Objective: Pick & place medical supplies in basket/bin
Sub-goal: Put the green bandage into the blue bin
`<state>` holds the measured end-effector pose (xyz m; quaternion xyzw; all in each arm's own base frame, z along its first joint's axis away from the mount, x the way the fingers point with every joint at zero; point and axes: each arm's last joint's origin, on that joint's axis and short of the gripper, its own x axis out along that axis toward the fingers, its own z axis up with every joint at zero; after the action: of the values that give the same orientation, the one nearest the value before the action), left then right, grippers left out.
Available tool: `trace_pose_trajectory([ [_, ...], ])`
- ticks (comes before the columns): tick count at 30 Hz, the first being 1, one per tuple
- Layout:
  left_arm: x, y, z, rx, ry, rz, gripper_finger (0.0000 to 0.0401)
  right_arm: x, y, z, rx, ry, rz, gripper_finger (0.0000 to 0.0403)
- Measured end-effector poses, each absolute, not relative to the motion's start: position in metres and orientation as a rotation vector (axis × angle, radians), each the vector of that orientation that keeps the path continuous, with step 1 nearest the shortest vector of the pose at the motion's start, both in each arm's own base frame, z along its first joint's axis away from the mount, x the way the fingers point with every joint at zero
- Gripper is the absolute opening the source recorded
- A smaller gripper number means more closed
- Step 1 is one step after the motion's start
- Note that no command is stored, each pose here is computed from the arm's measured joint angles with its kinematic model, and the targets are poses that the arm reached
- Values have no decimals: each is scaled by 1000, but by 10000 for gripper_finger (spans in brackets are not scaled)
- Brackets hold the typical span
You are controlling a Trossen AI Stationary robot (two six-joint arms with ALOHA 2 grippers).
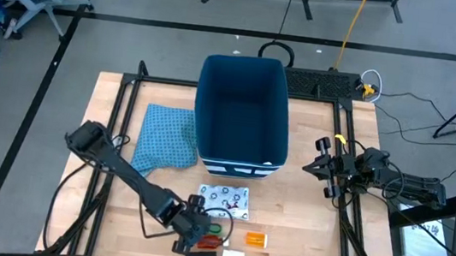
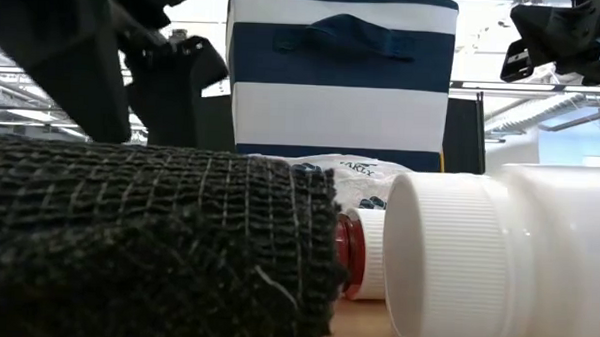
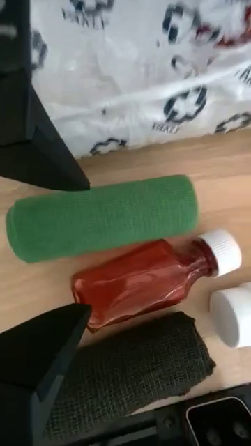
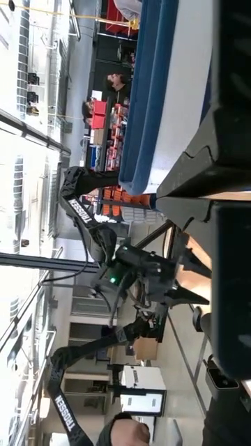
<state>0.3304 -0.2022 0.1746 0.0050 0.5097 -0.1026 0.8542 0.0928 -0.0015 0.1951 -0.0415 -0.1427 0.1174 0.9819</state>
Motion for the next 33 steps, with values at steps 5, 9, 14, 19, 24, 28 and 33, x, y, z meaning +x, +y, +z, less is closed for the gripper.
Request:
trace_pose_trajectory([
  [5,333,-204,156,21,1122,-214,289,93,-2,195,-93,-290,233,0],
  [9,334,-204,139,48,1168,-200,280,93,-2,195,-94,-287,232,0],
  [14,335,-205,136,49,1170,-198,259,93,-2,195,-90,-285,231,0],
  [19,336,-202,138,45,1168,-192,212,93,-2,195,-90,-284,231,0],
  [24,338,-198,138,33,1175,-188,137,93,-2,195,-91,-285,231,0],
  [28,339,-197,140,65,1167,-211,87,93,-2,195,-90,-286,230,0],
  [33,335,-194,157,99,1131,-231,68,93,-2,195,-90,-286,231,0],
])
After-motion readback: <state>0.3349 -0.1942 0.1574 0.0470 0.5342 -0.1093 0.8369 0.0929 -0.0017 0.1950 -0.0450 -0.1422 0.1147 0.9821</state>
